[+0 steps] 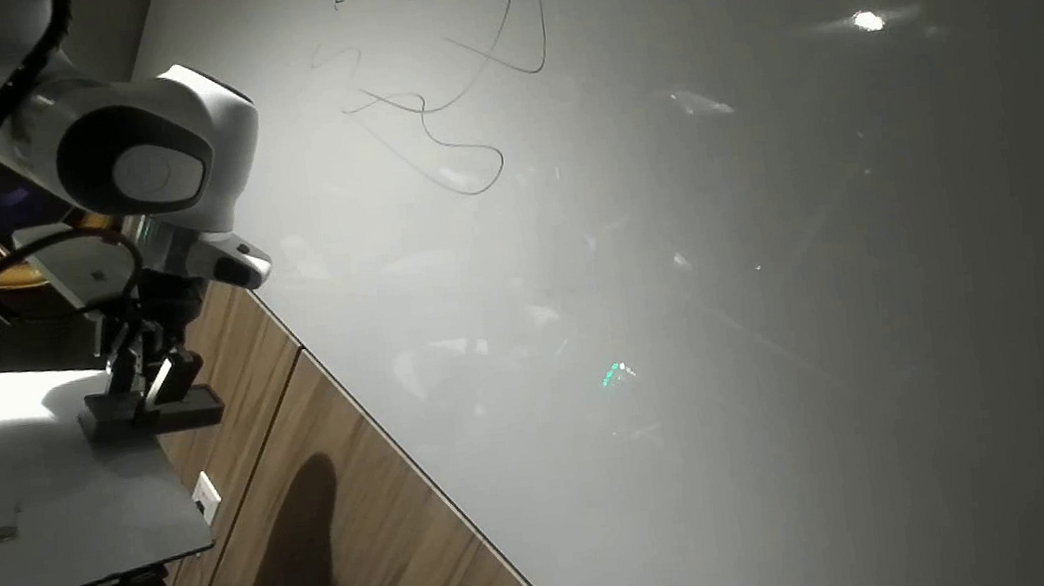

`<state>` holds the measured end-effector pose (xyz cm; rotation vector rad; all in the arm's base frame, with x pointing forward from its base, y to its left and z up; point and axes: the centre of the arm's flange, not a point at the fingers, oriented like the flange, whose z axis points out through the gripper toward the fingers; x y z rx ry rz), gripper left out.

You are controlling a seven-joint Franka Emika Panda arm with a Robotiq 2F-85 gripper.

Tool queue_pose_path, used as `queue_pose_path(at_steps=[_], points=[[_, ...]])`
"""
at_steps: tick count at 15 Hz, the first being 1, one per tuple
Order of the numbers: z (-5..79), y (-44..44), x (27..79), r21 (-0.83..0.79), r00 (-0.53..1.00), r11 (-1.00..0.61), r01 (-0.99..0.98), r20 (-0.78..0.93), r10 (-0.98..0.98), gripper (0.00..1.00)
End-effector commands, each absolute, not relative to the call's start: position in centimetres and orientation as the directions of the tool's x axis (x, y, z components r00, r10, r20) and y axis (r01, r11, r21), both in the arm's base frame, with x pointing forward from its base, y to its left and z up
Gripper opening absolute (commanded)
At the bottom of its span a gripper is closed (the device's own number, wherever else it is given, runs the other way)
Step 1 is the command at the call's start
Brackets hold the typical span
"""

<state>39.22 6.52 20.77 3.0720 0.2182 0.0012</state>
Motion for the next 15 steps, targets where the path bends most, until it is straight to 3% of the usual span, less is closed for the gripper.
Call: queue_pose_path(at_steps=[1, 8, 15], points=[[26.0, 9.0, 40.3, 0.112, 0.982, -0.979, 0.169, 0.067, 0.177, 0.30], [38.6, 15.4, 46.7, 0.183, 0.924, -0.955, 0.234, 0.263, 0.277, 0.30], [52.6, 21.7, 49.4, 0.207, 0.806, -0.940, 0.270, 0.486, 0.338, 0.30]])
